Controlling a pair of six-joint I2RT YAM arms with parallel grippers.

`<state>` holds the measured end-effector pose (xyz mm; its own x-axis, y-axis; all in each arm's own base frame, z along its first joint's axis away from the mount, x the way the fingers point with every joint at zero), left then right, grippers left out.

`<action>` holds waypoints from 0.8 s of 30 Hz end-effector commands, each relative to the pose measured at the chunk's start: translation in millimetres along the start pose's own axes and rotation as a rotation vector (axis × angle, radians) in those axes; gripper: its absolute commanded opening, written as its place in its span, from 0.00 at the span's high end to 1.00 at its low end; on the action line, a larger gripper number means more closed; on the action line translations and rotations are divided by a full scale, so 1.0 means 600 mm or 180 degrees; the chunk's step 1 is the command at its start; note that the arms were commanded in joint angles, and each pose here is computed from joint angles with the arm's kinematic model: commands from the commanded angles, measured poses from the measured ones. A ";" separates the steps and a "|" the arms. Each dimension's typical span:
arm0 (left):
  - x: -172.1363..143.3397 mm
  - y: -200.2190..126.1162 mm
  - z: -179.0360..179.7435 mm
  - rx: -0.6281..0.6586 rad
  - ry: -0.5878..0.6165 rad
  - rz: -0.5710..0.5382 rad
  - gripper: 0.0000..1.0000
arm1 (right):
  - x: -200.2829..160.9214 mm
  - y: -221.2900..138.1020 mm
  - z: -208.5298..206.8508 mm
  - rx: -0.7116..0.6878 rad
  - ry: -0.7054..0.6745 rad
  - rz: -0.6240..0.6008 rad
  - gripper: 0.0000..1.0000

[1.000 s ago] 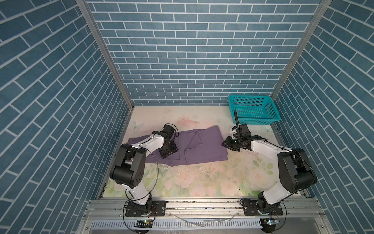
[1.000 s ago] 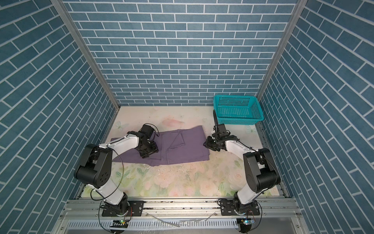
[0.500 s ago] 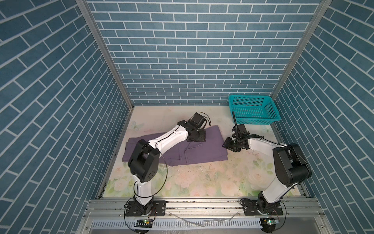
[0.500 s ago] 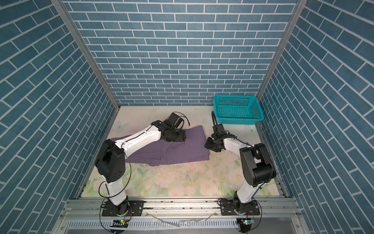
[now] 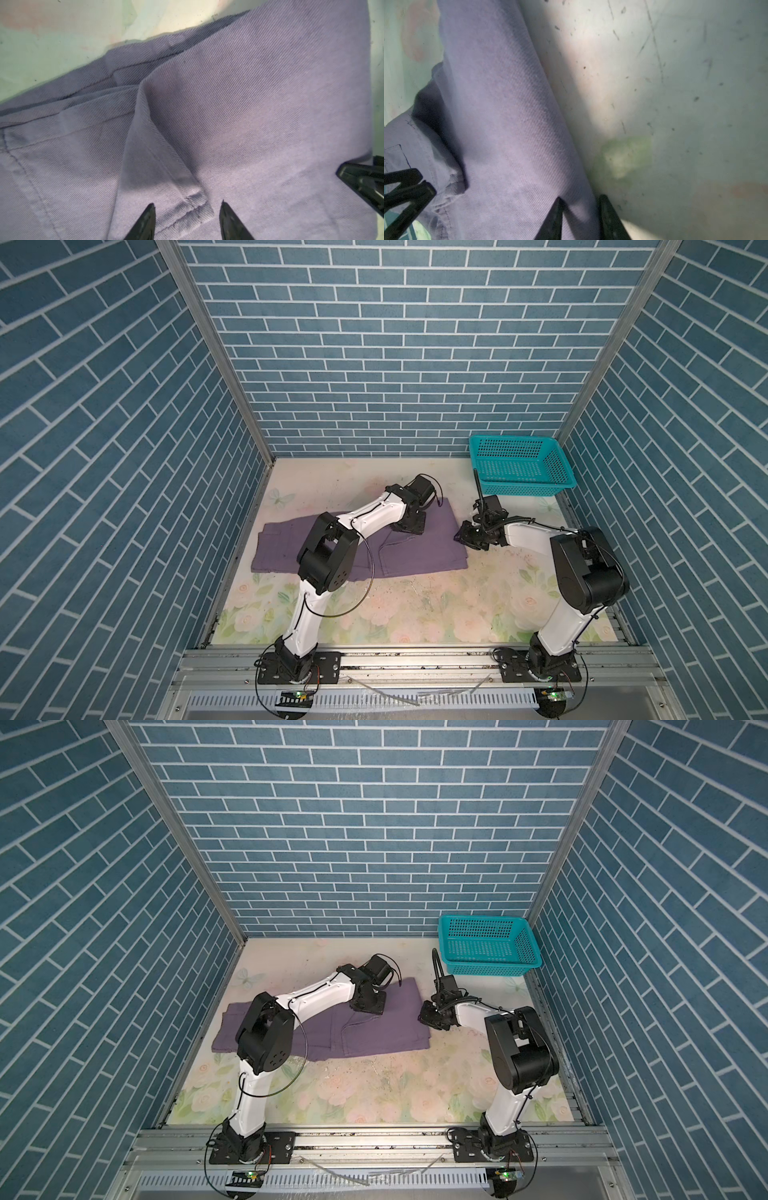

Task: Fold and stack the trousers
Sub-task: Smooth out the trousers at the center of the table.

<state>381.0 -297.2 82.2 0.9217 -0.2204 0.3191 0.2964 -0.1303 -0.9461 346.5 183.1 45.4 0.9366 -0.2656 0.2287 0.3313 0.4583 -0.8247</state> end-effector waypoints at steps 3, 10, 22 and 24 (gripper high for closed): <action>-0.011 0.028 0.011 0.0131 0.0128 0.0180 0.49 | -0.014 0.017 -0.006 0.0011 0.0131 0.0091 0.70; -0.019 0.046 0.016 0.0212 0.0167 0.0310 0.83 | -0.013 0.018 -0.008 -0.0010 0.0139 0.0077 0.71; 0.059 -0.055 0.256 -0.0033 -0.0894 -0.0135 0.46 | -0.020 0.022 -0.019 -0.0074 0.0147 0.0114 0.81; 0.057 -0.059 0.336 0.0014 -0.1271 -0.0184 0.01 | -0.019 0.019 -0.018 -0.0080 0.0125 0.0094 0.81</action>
<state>442.9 -163.6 119.1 0.9370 0.0419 0.3468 0.3492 -0.1391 -0.9266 351.3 187.1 42.3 0.9321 -0.2847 0.2241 0.3402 0.4747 -0.8118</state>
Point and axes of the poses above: each gripper's point midway between its finger pads, its own y axis out along the fingers, its own z axis along the line the jaws close on, x = y × z, the point moved 2 cm from there along -y, back along the fingers, and after that the axes turned 3 degrees about y, right-handed, at the moved point
